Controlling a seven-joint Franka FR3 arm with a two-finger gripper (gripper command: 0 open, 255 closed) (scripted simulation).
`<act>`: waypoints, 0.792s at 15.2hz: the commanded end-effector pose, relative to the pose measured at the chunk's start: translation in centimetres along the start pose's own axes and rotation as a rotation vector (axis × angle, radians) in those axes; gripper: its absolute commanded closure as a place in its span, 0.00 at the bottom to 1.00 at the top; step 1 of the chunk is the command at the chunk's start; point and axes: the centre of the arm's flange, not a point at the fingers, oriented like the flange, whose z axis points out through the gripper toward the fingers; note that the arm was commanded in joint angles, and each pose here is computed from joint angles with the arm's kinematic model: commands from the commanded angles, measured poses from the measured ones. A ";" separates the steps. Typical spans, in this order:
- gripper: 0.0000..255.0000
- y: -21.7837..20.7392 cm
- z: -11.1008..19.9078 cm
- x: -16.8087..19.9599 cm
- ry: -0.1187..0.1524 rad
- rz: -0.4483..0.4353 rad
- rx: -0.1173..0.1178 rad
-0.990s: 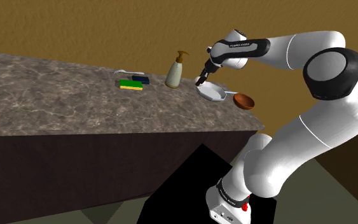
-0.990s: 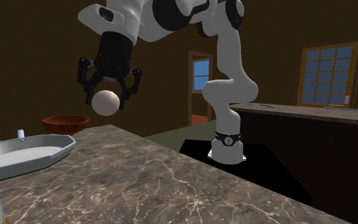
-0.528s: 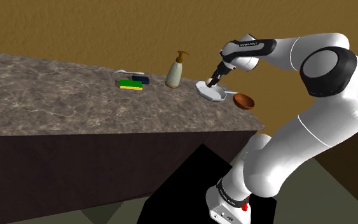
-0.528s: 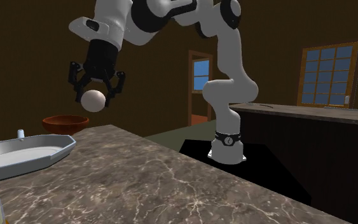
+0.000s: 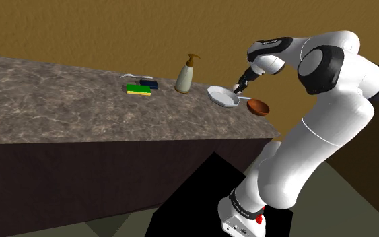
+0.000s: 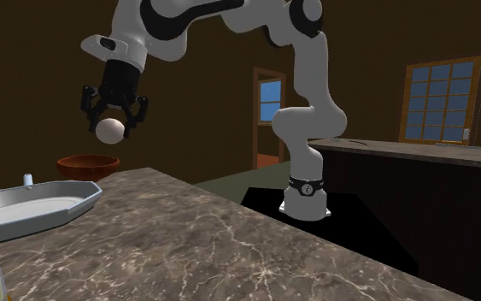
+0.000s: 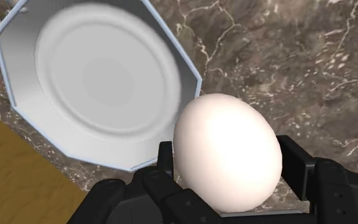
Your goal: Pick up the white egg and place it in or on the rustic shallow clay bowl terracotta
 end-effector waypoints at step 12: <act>1.00 9.4 -2.1 -14.4 0.003 -0.004 -0.002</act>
